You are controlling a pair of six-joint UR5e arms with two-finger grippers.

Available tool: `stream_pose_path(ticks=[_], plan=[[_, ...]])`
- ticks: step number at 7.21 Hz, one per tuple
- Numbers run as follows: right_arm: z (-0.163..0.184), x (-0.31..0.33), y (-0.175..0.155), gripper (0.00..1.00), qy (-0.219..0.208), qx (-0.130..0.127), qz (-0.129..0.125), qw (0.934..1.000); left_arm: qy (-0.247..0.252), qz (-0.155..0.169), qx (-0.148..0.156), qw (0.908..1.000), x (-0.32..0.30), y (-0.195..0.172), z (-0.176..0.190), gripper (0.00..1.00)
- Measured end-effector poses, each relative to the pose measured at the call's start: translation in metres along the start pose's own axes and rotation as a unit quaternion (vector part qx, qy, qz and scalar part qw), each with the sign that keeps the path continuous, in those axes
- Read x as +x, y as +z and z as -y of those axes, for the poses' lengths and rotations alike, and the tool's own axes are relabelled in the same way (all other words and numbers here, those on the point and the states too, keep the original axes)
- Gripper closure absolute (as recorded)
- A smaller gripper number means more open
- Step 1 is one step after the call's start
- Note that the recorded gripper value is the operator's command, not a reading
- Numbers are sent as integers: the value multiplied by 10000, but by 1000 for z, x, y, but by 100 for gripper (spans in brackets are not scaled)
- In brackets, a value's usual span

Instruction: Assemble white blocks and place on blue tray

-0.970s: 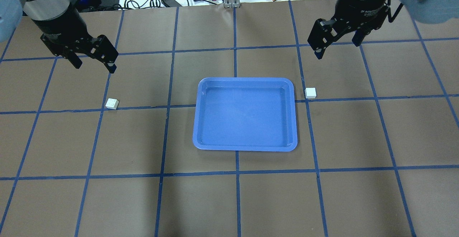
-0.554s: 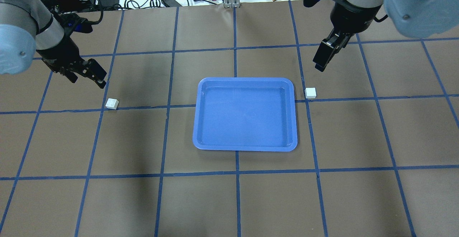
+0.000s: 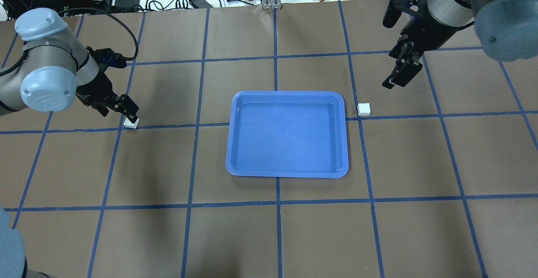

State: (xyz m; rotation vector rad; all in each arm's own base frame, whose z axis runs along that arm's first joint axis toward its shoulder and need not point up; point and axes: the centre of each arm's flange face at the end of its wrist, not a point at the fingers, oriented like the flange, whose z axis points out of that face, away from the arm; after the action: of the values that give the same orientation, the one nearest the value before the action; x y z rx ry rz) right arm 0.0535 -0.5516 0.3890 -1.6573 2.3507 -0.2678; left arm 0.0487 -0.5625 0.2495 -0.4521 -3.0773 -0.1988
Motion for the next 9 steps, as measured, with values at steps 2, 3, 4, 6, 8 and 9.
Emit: stream_pose_path(ticks=[2, 3, 4, 6, 8, 9], plan=[[-53, 38, 33, 0, -767, 797, 276, 9935, -10, 14, -19, 10000, -9, 25, 13, 8], [-74, 57, 56, 0, -1033, 1191, 367, 9868, -23, 39, -23, 10000, -13, 36, 18, 11], [-90, 72, 80, 0, -1168, 1545, 430, 9801, -39, 77, -68, 9999, -17, 46, 21, 11], [-106, 89, 123, 0, -1273, 2014, 577, 9695, -70, 141, -133, 9998, -23, 60, 25, 13], [-114, 82, 163, 0, -1192, 2312, 667, 9633, -168, 158, -122, 9997, -27, 68, 30, 31], [-118, 77, 180, 0, -1200, 2344, 611, 9628, -226, 167, -105, 9995, -30, 68, 33, 40]])
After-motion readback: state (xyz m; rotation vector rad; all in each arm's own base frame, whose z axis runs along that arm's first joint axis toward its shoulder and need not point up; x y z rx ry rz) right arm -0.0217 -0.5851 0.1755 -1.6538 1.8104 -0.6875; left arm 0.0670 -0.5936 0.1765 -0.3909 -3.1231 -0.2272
